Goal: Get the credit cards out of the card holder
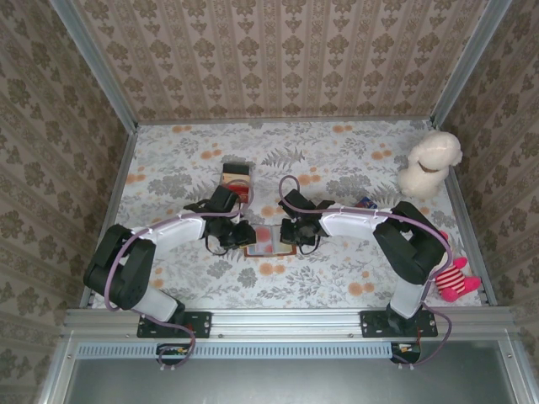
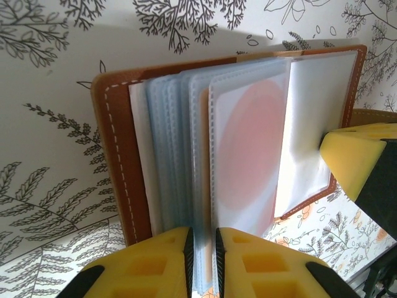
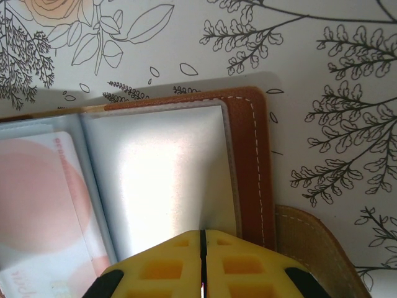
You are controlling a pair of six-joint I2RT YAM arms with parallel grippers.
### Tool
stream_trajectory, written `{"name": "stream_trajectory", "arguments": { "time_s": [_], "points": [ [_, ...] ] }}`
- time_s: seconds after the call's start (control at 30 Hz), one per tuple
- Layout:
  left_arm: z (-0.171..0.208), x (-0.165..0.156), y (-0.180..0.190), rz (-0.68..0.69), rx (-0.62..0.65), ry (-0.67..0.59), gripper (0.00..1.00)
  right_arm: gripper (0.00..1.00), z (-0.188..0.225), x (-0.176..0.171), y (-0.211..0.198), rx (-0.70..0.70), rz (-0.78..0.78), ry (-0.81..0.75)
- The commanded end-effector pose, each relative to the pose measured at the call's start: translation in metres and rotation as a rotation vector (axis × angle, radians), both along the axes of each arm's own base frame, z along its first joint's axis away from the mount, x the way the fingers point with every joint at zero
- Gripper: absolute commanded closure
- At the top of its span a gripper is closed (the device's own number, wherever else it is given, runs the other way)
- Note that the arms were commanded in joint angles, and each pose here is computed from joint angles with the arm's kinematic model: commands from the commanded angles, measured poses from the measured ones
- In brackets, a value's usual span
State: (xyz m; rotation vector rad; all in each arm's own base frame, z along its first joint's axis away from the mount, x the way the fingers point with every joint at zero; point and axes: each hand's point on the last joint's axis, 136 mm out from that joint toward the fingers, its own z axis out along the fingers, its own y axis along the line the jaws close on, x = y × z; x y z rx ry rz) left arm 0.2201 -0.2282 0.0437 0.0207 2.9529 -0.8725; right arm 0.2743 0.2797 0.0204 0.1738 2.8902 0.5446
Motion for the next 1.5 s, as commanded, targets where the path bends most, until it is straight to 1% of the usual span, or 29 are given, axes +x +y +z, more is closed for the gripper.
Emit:
{"name": "stream_trajectory", "arguments": {
  "time_s": [0.0, 0.13, 0.37, 0.6, 0.73, 0.83, 1.07, 1.2, 1.37, 1.47],
  "points": [
    [0.016, 0.002, -0.001, -0.019, -0.029, -0.036, 0.8, 0.91, -0.02, -0.011, -0.01, -0.067, 0.014, 0.057],
    [0.023, 0.001, 0.0, -0.015, -0.044, -0.051, 0.8, 0.91, -0.019, -0.01, -0.01, -0.066, 0.015, 0.055],
    [0.028, 0.002, -0.011, -0.021, -0.121, -0.051, 0.81, 0.91, -0.021, -0.011, -0.01, -0.067, 0.014, 0.059],
    [0.007, 0.0, -0.008, -0.007, -0.085, -0.003, 0.81, 0.91, -0.021, -0.011, -0.012, -0.07, 0.012, 0.06],
    [-0.003, -0.003, -0.003, 0.002, -0.057, 0.013, 0.79, 0.91, -0.021, -0.012, -0.012, -0.071, 0.013, 0.061],
    [-0.006, -0.001, 0.003, 0.017, -0.028, 0.006, 0.76, 0.92, -0.021, -0.011, -0.011, -0.07, 0.013, 0.06],
    [-0.007, 0.0, 0.006, 0.023, -0.023, -0.005, 0.74, 0.92, -0.022, -0.012, -0.012, -0.074, 0.014, 0.062],
    [-0.008, 0.001, 0.003, 0.019, -0.045, 0.004, 0.75, 0.92, -0.022, -0.012, -0.012, -0.074, 0.012, 0.063],
    [-0.002, 0.002, -0.003, 0.01, -0.083, -0.001, 0.8, 0.92, -0.022, -0.012, -0.012, -0.073, 0.012, 0.063],
    [0.002, 0.004, -0.002, 0.012, -0.084, -0.011, 0.82, 0.92, -0.021, -0.011, -0.011, -0.072, 0.013, 0.06]
  ]
}}
